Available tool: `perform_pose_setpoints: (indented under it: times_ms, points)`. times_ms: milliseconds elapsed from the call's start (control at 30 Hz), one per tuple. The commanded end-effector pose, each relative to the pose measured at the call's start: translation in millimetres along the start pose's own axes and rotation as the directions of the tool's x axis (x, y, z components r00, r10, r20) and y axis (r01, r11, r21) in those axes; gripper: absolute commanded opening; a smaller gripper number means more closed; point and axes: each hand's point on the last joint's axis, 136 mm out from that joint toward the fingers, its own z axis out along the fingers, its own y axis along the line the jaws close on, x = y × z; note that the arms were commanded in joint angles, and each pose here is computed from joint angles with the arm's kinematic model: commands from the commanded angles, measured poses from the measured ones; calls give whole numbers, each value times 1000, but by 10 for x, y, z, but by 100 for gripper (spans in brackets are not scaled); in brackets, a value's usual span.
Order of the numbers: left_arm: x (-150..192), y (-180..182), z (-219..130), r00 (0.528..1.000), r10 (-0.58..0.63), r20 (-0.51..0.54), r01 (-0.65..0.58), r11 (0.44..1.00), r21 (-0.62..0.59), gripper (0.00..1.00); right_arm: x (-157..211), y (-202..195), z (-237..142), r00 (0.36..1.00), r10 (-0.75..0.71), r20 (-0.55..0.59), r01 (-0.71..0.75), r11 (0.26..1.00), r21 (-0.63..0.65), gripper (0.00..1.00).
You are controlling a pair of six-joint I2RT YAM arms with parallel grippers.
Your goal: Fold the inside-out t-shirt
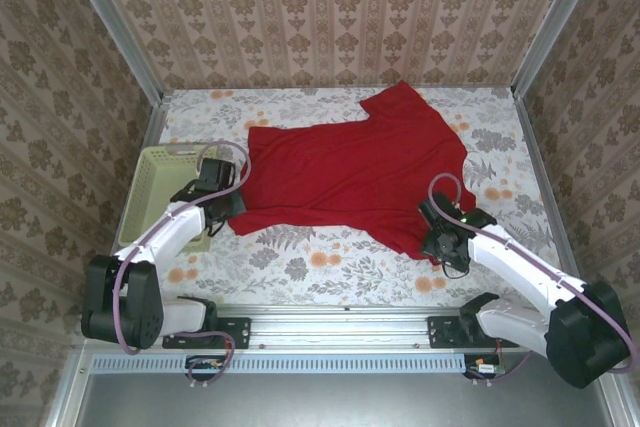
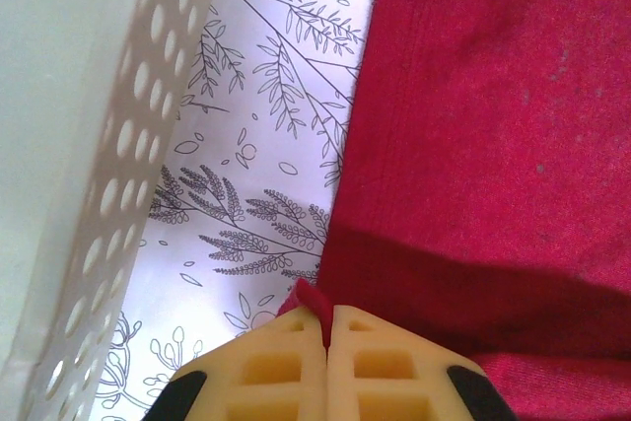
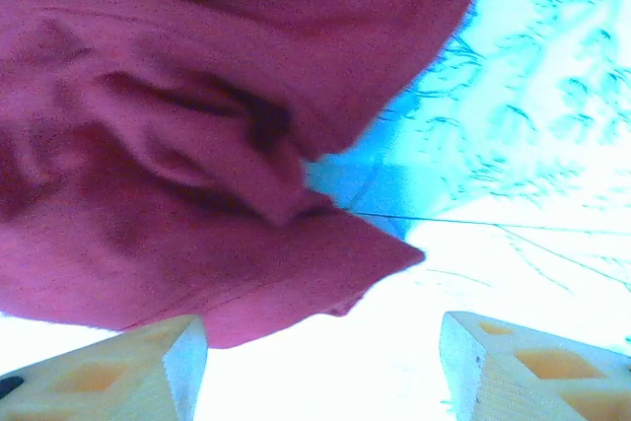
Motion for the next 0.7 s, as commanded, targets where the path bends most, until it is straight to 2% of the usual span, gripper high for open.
perform_pose_setpoints:
  times_ms: [0, 133, 233, 433, 567, 600, 667]
  points:
    - [-59, -42, -15, 1000, 5, 11, -5, 1000, 23, 0, -14, -46, 111, 993, 115, 0, -115, 993, -3, 64]
    - [-32, -47, -3, 1000, 3, 4, -3, 1000, 29, 0, -22, -6, 217, 990, 140, -20, -140, 990, -21, 63]
    - [-27, -50, -3, 1000, 3, 3, -3, 1000, 30, 0, -11, 38, 279, 991, 129, -35, -130, 991, -28, 59]
    - [-23, -54, -28, 1000, -2, 6, 2, 999, 36, 0, -33, 48, 309, 995, 92, -34, -93, 996, -12, 36]
    - [11, -58, -66, 1000, -9, 11, 9, 999, 46, 0, -69, -21, 247, 996, 87, -11, -86, 996, 18, 3]
    - [24, -59, -83, 1000, -11, 14, 10, 999, 47, 0, -84, -49, 196, 996, 90, 7, -90, 996, 23, 0]
    - [55, -62, -122, 1000, -9, 19, 8, 999, 50, 0, -136, -142, 38, 993, 107, 58, -109, 994, 29, 0]
